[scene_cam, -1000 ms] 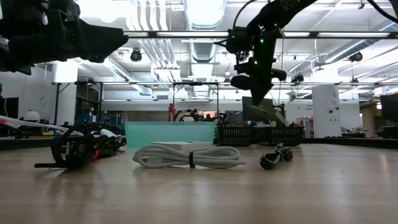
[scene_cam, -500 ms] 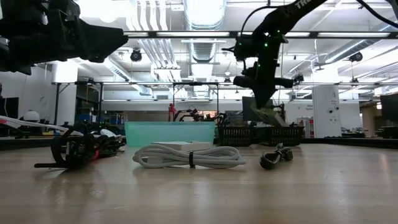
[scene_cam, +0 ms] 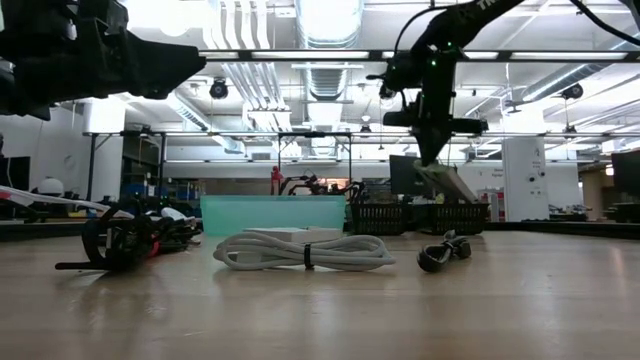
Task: Pick and place items into bin
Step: Put the right card reader box into the right black bin, then put the card reader box into the right black bin
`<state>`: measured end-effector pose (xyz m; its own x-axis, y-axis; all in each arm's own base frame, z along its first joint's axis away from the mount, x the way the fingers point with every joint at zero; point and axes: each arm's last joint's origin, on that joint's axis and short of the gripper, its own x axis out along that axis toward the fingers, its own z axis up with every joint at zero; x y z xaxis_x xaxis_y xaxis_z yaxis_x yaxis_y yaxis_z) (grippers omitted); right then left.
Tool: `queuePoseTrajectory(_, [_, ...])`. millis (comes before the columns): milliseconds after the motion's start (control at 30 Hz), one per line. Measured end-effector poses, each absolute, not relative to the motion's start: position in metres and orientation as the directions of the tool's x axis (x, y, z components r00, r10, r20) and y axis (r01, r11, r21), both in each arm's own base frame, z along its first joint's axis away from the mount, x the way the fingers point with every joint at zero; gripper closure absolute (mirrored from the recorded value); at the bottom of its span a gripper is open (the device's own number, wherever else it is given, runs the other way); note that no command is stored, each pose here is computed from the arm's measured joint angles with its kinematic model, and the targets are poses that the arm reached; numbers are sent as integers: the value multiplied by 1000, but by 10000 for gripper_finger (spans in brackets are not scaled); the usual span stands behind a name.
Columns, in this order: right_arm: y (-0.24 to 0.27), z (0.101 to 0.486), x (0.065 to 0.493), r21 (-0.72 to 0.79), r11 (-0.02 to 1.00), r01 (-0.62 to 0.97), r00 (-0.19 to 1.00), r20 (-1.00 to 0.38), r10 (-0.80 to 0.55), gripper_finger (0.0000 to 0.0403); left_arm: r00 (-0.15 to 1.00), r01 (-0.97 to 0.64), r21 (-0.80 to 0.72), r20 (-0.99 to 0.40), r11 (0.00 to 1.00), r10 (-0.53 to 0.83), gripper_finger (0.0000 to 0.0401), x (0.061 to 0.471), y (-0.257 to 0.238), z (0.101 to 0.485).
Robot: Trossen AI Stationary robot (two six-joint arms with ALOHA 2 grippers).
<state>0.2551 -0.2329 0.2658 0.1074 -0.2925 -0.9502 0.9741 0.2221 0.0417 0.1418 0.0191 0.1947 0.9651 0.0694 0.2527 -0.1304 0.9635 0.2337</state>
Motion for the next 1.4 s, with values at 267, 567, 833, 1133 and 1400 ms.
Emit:
queuePoseTrajectory(267, [-235,252,255,64,191,980,107,-968,-225,394,965,-130,234,253,963,69,182,142,19,195])
queuePoseTrajectory(567, [-240,247,253,49,179,983,88,-971,-221,394,965,-130,235,253,963,69,182,142,19,195])
queuePoseTrajectory(833, [-241,247,253,44,179,983,84,-970,-227,391,965,-131,235,253,963,69,182,142,19,195])
queuePoseTrajectory(1133, [-243,247,251,26,173,985,69,-967,-246,342,965,-130,235,253,963,69,182,142,19,195])
queuePoseTrajectory(1400, [-245,248,252,29,202,979,82,-962,-259,305,965,-130,235,252,963,69,182,142,19,195])
